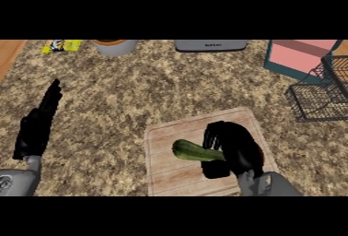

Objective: Pick the squash from the cutting board and place it in the tiered basket

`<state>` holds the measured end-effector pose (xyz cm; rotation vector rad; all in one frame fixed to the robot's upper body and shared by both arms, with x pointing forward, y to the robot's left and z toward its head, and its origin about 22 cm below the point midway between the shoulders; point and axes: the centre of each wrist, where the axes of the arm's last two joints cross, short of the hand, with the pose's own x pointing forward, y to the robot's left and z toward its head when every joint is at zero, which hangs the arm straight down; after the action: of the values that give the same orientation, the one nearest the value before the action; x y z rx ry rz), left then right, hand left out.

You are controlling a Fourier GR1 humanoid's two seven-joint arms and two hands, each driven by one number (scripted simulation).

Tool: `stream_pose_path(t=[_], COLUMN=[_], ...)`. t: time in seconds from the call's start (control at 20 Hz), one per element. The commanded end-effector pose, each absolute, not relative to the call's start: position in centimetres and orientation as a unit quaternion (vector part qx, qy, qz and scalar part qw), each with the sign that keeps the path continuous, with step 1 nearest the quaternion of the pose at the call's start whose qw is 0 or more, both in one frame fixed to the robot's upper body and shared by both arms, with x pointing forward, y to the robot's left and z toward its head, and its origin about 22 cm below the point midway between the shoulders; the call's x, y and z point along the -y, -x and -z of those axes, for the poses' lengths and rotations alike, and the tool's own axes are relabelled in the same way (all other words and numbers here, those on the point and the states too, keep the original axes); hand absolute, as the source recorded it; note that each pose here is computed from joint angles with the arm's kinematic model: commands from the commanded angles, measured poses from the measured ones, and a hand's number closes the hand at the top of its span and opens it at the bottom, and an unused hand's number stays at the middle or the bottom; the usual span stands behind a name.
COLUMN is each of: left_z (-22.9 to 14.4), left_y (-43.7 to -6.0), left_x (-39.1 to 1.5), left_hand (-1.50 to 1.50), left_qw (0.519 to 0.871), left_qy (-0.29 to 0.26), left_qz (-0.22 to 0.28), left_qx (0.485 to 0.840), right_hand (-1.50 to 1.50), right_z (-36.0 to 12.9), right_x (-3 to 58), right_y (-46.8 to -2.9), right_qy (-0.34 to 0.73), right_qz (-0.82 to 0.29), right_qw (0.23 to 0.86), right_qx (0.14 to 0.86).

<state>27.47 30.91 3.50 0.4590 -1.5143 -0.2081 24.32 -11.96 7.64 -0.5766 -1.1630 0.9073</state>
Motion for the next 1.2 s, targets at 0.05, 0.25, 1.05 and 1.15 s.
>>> stream_pose_path(t=[0.05,0.25,1.05,1.15], left_z=[-3.6,-3.5,-2.1,-3.2], left_y=[-27.1,-27.1,-27.8,-27.4], left_x=[-31.5,-31.6,-30.7,-30.4], left_hand=[0.0,0.0,0.0,0.0], left_qw=[0.697,0.695,0.695,0.696], left_qy=[-0.221,-0.204,-0.201,-0.179], left_qz=[0.088,0.09,0.108,0.11], left_qx=[0.676,0.684,0.682,0.687], right_hand=[1.5,1.5,1.5,1.5], right_z=[-14.0,-17.6,-30.9,-30.7], right_x=[16.5,18.7,28.3,30.1], right_y=[-21.6,-19.4,-20.7,-22.8], right_qy=[0.278,0.337,0.409,0.393], right_qz=[-0.326,-0.272,-0.229,-0.216], right_qw=[0.64,0.584,0.552,0.563], right_qx=[0.638,0.687,0.689,0.695])
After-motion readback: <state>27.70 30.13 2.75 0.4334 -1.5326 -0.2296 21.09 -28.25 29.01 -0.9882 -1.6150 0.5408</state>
